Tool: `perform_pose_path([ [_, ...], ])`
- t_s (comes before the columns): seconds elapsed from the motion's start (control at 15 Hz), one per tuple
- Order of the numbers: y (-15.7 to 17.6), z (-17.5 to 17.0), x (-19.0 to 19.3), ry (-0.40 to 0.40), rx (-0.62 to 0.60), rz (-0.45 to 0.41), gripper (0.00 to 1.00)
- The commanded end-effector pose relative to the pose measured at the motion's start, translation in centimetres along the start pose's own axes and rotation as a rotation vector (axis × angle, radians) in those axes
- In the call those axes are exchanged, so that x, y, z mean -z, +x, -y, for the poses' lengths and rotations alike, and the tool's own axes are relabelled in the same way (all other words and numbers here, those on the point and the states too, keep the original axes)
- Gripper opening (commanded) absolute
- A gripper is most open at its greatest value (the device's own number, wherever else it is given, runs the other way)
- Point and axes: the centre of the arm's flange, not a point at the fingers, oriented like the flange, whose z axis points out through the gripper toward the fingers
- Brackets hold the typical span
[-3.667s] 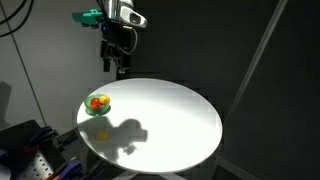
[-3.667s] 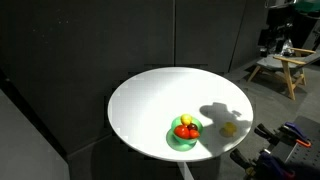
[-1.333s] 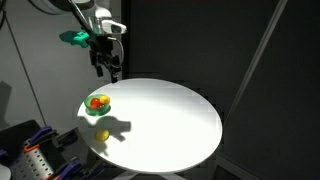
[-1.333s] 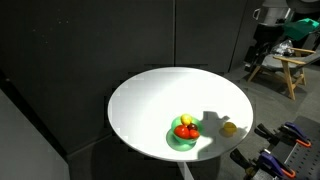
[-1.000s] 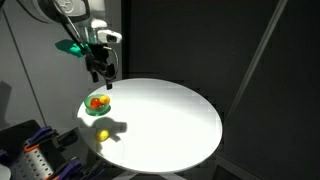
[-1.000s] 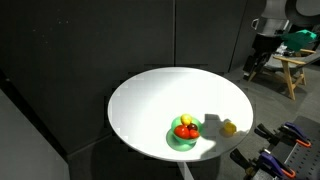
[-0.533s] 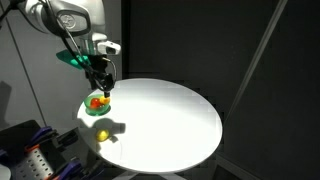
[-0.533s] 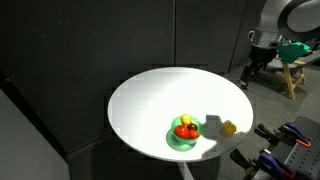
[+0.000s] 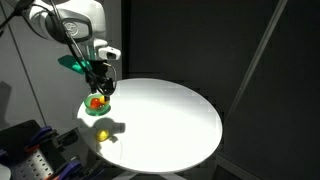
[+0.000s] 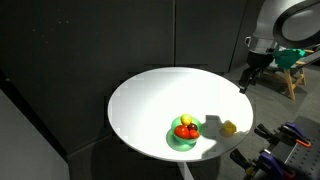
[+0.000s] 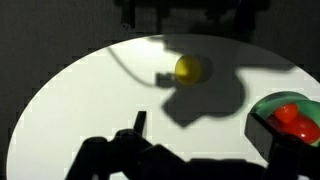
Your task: Pick up the yellow toy lemon and put it in the green bowl
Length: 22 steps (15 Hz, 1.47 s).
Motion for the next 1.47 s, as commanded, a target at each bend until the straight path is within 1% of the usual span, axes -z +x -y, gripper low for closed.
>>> perform_pose_path([
  [0.0,0.0,0.0,0.0,0.000,0.000,0.000,1.00],
  [0.27,0.1,0.2,-0.8,0.000,0.007,0.003,1.00],
  [0.53,0.2,0.3,-2.3,-0.001,0.014,0.041,1.00],
  [0.67,0.1,0.3,-3.2,-0.006,0.016,0.047,1.00],
  [1.13,0.2,1.0,-5.8,-0.008,0.032,-0.026,1.00],
  [1.4,0.4,1.6,-7.4,0.002,0.051,-0.036,1.00],
])
